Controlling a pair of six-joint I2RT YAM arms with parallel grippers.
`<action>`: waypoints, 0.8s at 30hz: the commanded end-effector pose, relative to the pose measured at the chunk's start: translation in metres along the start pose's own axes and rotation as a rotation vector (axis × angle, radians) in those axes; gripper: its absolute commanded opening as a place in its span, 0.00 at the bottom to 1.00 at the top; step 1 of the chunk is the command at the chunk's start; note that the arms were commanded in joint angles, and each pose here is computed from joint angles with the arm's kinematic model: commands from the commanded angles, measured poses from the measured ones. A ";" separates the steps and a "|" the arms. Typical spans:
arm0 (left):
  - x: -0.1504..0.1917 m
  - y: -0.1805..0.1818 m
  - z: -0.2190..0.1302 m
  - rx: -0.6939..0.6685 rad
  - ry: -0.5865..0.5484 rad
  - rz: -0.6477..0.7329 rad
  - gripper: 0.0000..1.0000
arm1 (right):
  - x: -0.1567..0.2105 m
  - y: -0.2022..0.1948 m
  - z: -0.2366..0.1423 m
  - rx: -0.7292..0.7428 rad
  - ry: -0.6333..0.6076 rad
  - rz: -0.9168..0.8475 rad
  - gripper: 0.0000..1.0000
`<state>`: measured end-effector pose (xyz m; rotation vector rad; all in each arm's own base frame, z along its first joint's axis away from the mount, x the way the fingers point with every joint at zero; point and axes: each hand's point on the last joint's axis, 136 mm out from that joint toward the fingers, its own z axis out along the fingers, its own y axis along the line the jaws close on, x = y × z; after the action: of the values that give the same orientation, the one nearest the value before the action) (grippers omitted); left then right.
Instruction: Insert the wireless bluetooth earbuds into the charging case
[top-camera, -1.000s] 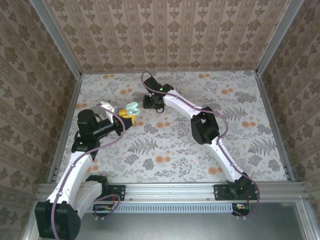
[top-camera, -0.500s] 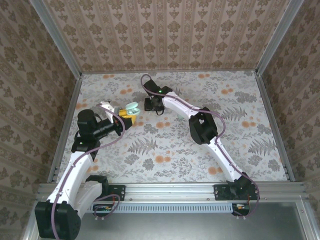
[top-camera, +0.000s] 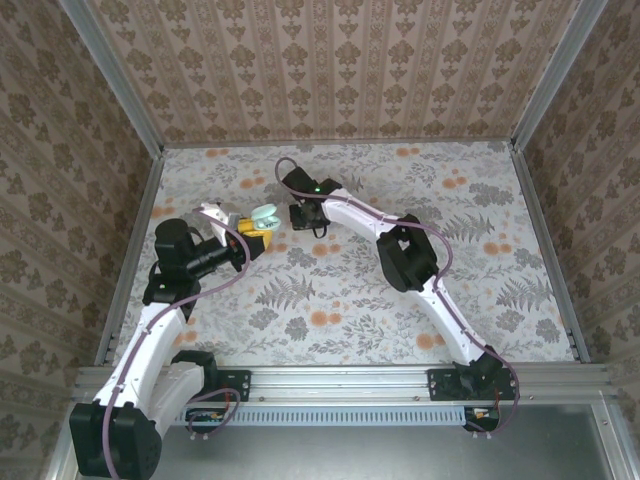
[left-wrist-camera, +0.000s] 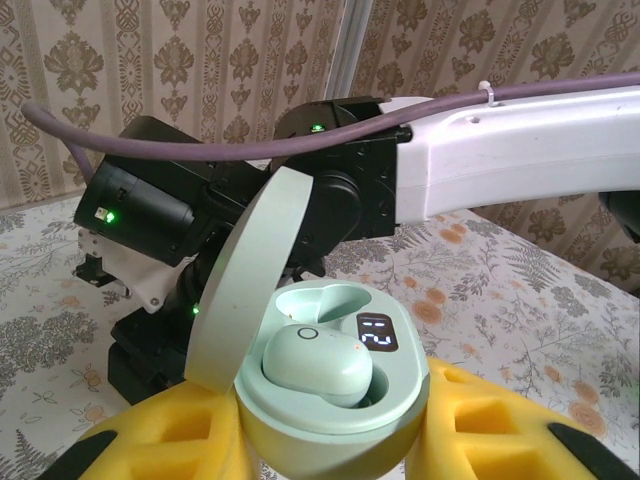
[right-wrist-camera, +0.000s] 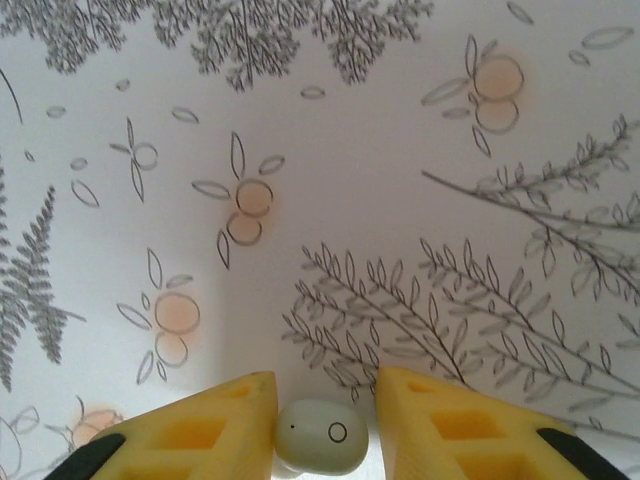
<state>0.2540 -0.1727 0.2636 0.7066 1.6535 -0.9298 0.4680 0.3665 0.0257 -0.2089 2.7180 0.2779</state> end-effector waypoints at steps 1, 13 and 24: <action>-0.011 -0.006 -0.003 0.024 -0.015 0.016 0.15 | 0.031 -0.008 -0.011 0.036 0.086 -0.053 0.32; -0.004 -0.012 0.006 0.043 0.001 0.011 0.16 | 0.087 -0.038 -0.065 -0.079 0.158 -0.110 0.28; 0.005 -0.025 0.012 0.071 0.022 0.032 0.16 | 0.108 -0.077 -0.125 -0.105 0.139 -0.021 0.39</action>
<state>0.2424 -0.1945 0.2594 0.7688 1.6530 -0.9773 0.3410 0.2492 0.0538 -0.3053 2.8939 0.3333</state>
